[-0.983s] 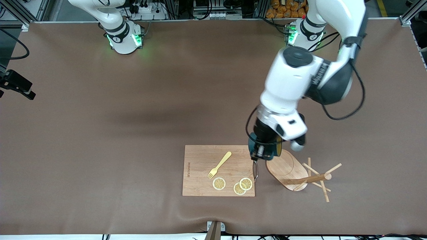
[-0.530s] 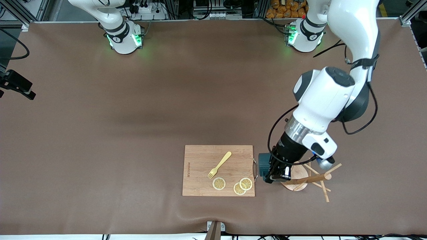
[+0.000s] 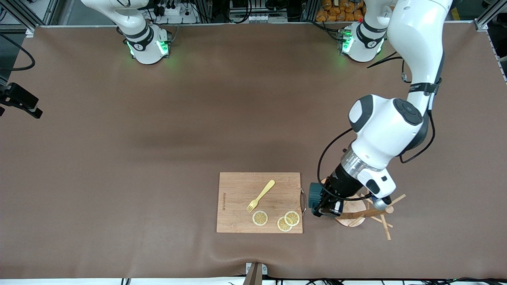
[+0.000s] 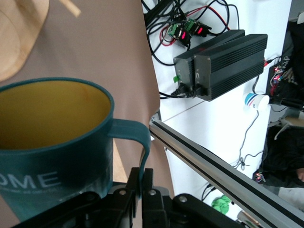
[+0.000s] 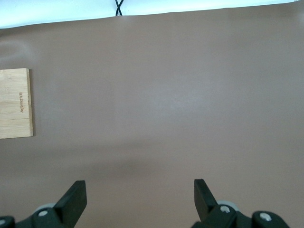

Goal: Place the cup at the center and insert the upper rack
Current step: 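Hang the teal mug's handle onto a peg of the mug tree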

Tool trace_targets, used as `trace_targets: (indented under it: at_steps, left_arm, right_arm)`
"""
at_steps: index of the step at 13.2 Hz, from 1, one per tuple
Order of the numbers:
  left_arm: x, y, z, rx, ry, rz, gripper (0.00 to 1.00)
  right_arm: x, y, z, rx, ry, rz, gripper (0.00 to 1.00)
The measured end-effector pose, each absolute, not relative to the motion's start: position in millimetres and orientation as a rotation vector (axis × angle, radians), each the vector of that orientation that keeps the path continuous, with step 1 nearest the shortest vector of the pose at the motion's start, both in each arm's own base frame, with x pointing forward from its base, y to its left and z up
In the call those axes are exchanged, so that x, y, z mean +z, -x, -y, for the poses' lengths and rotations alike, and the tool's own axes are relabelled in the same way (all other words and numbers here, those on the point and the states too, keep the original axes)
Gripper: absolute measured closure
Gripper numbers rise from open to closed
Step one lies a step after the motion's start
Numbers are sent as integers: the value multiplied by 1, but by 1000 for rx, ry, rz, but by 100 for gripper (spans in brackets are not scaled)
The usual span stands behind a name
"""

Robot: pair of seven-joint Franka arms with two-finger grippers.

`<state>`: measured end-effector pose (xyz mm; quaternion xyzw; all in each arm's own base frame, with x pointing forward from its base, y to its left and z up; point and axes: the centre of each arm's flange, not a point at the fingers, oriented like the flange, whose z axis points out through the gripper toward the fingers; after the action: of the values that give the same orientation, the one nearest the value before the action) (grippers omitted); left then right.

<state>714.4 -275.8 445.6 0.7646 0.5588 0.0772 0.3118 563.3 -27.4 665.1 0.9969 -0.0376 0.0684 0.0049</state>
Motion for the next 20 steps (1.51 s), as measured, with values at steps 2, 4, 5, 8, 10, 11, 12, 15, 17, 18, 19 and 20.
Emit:
trace_targets:
  at_steps: [2, 4, 5, 8, 10, 11, 12, 15, 17, 18, 19, 20]
  left_arm:
    - [446, -717, 255, 142, -2068, -1428, 94]
    - [450, -719, 235, 85, -2095, -1384, 94]
    - [449, -719, 230, 74, -2110, -1366, 94]
    - [444, -717, 230, 62, -2137, -1349, 94]
    - [439, -718, 223, 58, -2148, -1352, 94]
    - [436, -719, 220, 56, -2152, -1354, 94]
    - [434, -719, 217, 55, -2152, -1359, 94]
    - [433, -723, 203, 61, -2141, -1381, 94]
    - [429, -728, 187, 63, -2128, -1408, 94]
    - [427, -730, 179, 64, -2122, -1421, 94]
    - [426, -732, 172, 66, -2115, -1433, 94]
    - [425, -733, 166, 67, -2111, -1442, 94]
  right_arm:
    - [665, -563, 27, 214, -3122, 118, 0]
    - [665, -563, 27, 212, -3122, 118, 0]
    - [665, -563, 27, 212, -3122, 118, 0]
    - [665, -563, 27, 210, -3122, 118, 0]
    - [665, -563, 27, 209, -3123, 118, 0]
    - [665, -563, 27, 209, -3123, 118, 0]
    - [665, -563, 27, 209, -3123, 118, 0]
    - [665, -563, 27, 208, -3123, 118, 0]
    - [665, -563, 27, 208, -3123, 118, 0]
    - [665, -563, 27, 208, -3123, 118, 0]
    - [665, -563, 27, 208, -3123, 118, 0]
    - [665, -563, 27, 208, -3123, 118, 0]
